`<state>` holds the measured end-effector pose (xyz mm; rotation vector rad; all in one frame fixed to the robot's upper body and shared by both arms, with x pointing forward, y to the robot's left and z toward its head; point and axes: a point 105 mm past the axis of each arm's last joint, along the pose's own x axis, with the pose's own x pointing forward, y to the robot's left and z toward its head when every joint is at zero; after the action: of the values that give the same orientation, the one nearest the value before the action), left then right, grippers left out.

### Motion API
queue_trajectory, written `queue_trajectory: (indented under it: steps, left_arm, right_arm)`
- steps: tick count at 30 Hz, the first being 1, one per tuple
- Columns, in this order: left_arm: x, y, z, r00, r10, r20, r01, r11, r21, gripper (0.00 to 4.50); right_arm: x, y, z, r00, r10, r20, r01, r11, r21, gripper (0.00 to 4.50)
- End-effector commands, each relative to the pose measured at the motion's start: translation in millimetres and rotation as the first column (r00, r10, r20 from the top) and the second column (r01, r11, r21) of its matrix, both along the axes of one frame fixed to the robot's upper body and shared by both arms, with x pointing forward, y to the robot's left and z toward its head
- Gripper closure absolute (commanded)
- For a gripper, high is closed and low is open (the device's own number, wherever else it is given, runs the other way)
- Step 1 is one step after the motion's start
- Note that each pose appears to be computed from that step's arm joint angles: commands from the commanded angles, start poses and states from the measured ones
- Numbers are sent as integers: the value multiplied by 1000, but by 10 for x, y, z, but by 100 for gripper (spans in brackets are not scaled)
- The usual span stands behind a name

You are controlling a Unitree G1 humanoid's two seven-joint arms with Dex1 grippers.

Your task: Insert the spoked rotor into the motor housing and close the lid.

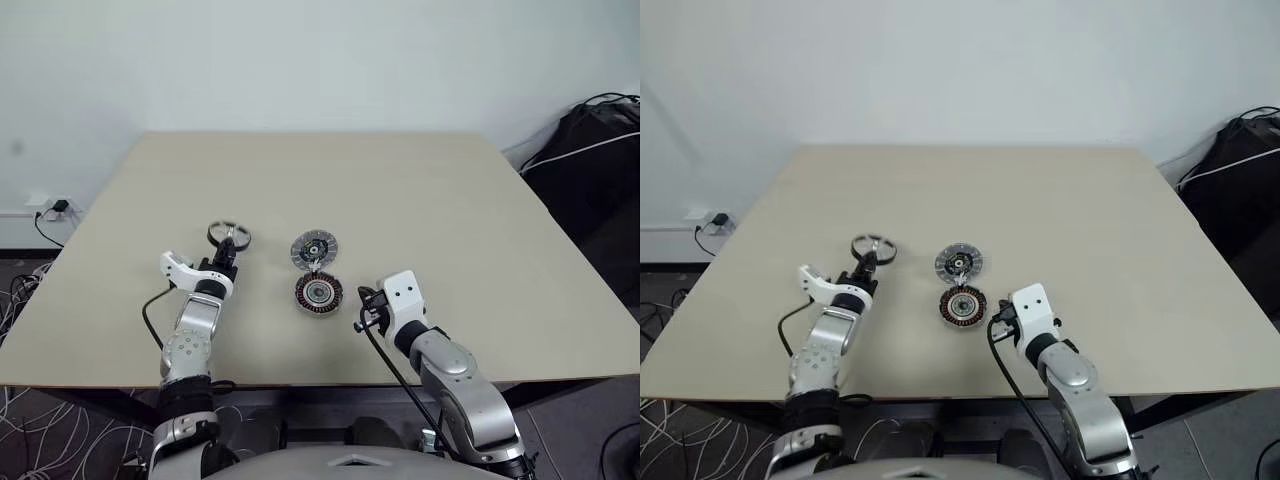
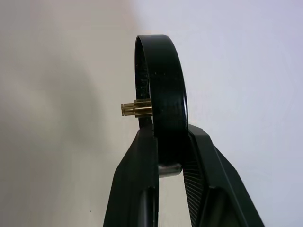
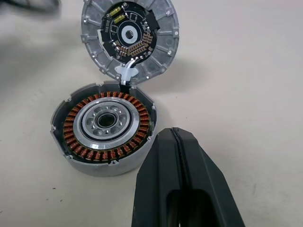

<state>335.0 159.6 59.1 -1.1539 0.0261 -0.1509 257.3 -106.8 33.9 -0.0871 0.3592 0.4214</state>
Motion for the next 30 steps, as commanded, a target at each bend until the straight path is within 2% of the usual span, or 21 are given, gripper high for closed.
queue_trajectory:
  steps: [1,3,6,8,11,15,21,30]
  left_arm:
    - [-215,-618,547,919,-243,310,270,962,-46,412]
    - [-318,-767,605,876,-330,352,360,933,-20,412]
    - [-456,-1016,568,816,-468,338,498,867,-1,412]
    - [-543,-1158,492,778,-551,303,576,817,6,412]
    - [-600,-1268,264,765,-617,186,628,778,-2,412]
    - [-584,-1239,-34,796,-605,30,606,793,-61,412]
    - [-599,-1154,-283,815,-569,-106,558,822,-116,412]
    - [-693,-1178,-391,801,-578,-155,550,813,-192,412]
  right_arm:
    - [30,16,143,998,-1,57,0,1000,16,450]
    - [30,17,138,998,-1,55,1,1000,17,450]
    - [31,18,134,999,-3,55,2,1000,17,450]
    - [31,16,135,998,-4,55,3,1000,18,450]
    - [27,-5,139,998,-12,57,11,1000,17,450]
    - [18,-43,141,998,-27,58,27,1000,15,450]
    - [13,-50,138,998,-35,58,34,999,16,450]
    - [17,-29,141,998,-28,59,27,999,19,450]
